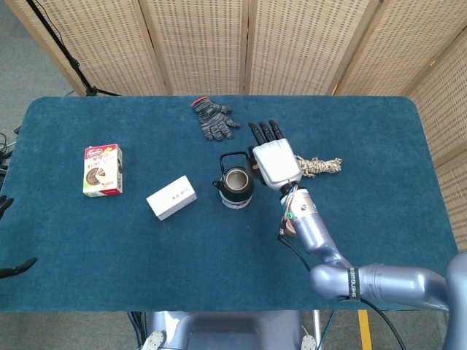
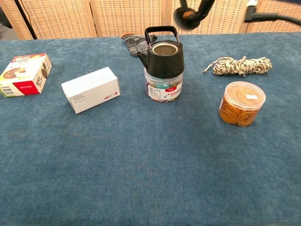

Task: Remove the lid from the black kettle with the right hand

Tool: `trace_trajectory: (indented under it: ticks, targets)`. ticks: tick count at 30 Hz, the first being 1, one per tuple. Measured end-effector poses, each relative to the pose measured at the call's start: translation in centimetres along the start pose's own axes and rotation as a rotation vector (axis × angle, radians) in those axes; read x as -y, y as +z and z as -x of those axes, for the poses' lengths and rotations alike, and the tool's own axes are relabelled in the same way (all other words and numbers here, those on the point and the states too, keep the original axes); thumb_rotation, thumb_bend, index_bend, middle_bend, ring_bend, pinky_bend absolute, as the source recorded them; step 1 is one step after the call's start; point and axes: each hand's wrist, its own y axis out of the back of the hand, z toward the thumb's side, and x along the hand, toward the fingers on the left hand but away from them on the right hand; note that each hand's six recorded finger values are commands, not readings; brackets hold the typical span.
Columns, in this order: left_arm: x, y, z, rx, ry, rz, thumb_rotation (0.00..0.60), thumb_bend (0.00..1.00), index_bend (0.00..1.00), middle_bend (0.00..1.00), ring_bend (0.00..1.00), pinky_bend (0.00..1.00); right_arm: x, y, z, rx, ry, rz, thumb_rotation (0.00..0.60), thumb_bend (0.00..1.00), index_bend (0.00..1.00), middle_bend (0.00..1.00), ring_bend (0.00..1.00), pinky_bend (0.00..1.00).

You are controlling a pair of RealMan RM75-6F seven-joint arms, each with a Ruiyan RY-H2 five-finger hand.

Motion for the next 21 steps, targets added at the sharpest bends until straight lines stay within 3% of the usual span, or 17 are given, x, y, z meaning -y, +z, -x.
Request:
trace_trajectory:
  ticks: [7, 14, 21]
  targets:
    - [0.2, 0.3, 0.4, 0.020, -0.008, -0.001, 0.600, 0.00, 0.00, 0.00, 0.00, 0.00, 1.5, -5.0, -1.7, 0.080, 0.039, -0.030, 0.600, 0.39, 0.56, 0.05, 0.00, 0.00]
    - [0.5, 0.5, 0.4, 0.022, -0.016, -0.014, 0.600, 0.00, 0.00, 0.00, 0.00, 0.00, 5.2, -9.7, -2.9, 0.150, 0.113, -0.056, 0.600, 0.39, 0.56, 0.05, 0.00, 0.00]
    - [0.7, 0.7, 0.3, 0.019, -0.020, -0.024, 0.600, 0.00, 0.00, 0.00, 0.00, 0.00, 9.5, -11.8, -3.9, 0.171, 0.184, -0.052, 0.600, 0.39, 0.56, 0.05, 0.00, 0.00]
